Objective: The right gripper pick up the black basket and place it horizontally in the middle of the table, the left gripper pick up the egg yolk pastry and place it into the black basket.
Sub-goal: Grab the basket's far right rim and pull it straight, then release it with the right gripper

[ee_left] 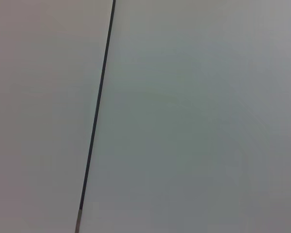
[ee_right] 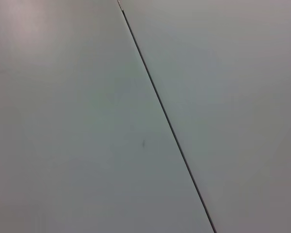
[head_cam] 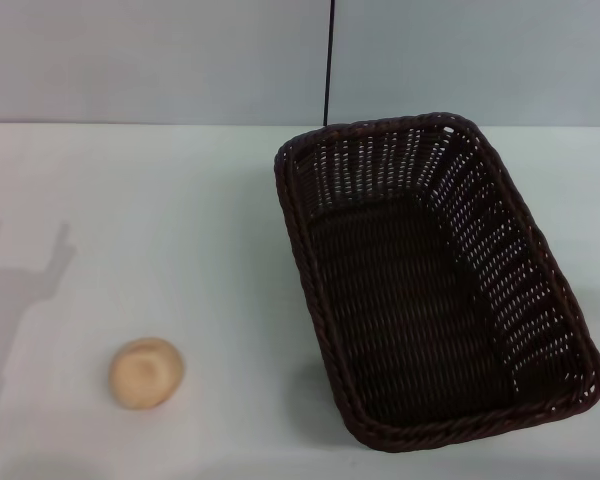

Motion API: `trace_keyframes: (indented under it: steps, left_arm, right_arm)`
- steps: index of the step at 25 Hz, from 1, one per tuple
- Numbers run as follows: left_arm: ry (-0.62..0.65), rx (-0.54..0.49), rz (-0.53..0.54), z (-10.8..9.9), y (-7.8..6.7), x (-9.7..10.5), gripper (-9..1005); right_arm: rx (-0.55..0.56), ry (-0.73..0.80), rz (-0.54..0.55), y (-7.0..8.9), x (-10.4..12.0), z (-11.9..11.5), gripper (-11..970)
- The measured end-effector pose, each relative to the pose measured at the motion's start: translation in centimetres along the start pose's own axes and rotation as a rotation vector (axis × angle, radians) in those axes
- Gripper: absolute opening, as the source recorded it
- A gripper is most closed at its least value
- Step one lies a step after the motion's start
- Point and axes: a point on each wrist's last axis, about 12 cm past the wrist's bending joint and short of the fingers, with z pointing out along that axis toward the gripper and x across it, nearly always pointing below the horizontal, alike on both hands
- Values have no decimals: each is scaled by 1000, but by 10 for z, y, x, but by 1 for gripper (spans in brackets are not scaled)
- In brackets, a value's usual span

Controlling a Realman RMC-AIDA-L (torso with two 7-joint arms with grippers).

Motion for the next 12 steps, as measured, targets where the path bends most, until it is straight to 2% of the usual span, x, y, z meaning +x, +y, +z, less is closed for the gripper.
trace_keyframes:
  steps: [12]
  left_arm:
    - [-7, 8, 3, 5, 1, -1, 859]
  right_arm:
    - [-12, 10, 6, -2, 0, 0, 825]
